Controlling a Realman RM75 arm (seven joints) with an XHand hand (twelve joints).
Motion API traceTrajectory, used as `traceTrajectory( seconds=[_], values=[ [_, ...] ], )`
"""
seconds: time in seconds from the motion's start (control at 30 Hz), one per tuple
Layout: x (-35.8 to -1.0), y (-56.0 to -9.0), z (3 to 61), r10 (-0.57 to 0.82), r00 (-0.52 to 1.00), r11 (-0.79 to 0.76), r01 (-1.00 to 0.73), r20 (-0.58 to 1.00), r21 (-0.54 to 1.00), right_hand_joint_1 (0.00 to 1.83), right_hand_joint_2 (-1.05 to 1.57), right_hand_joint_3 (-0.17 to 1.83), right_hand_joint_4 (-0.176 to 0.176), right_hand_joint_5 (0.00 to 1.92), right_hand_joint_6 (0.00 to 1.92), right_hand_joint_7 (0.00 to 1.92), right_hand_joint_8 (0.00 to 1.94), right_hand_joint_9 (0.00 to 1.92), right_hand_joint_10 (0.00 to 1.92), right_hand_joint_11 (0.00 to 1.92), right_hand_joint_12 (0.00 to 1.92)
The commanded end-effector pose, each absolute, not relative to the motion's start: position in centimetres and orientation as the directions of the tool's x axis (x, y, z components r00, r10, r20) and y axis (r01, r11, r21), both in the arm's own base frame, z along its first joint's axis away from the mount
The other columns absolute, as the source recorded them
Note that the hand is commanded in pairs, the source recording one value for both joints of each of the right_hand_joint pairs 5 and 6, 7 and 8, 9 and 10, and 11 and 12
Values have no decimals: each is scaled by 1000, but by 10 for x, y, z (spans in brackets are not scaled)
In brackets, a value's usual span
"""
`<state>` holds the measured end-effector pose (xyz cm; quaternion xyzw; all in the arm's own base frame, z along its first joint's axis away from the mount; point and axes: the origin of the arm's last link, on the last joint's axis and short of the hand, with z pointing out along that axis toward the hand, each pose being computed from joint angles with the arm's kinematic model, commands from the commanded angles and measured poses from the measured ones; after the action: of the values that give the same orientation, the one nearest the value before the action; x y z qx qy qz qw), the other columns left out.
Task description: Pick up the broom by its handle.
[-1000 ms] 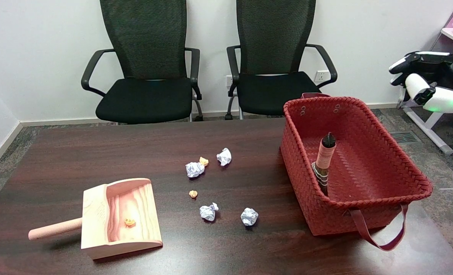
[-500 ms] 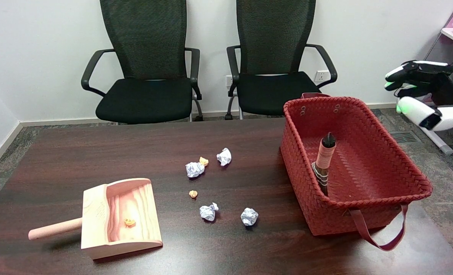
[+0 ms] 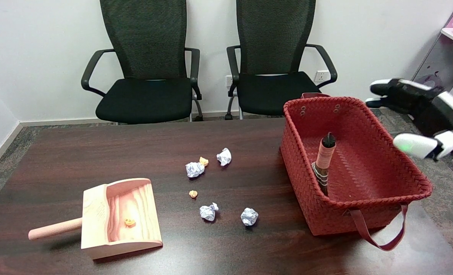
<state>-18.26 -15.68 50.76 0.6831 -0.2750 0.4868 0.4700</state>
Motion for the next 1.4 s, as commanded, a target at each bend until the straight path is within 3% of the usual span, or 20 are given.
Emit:
traceTrajectory(
  seconds=[0.03,0.47,1.4],
  values=[
    [-231,-162,447,-217,338,-276,-921,916,275,971,37,826,-176,370,370,370,370,206,206,356,356],
    [-220,-194,430,-220,362,-364,-892,906,268,964,23,791,-176,273,273,273,273,235,235,394,394],
    [-246,-232,391,-182,198,-408,-907,963,109,921,40,789,-176,260,260,260,260,346,346,538,538]
  ],
)
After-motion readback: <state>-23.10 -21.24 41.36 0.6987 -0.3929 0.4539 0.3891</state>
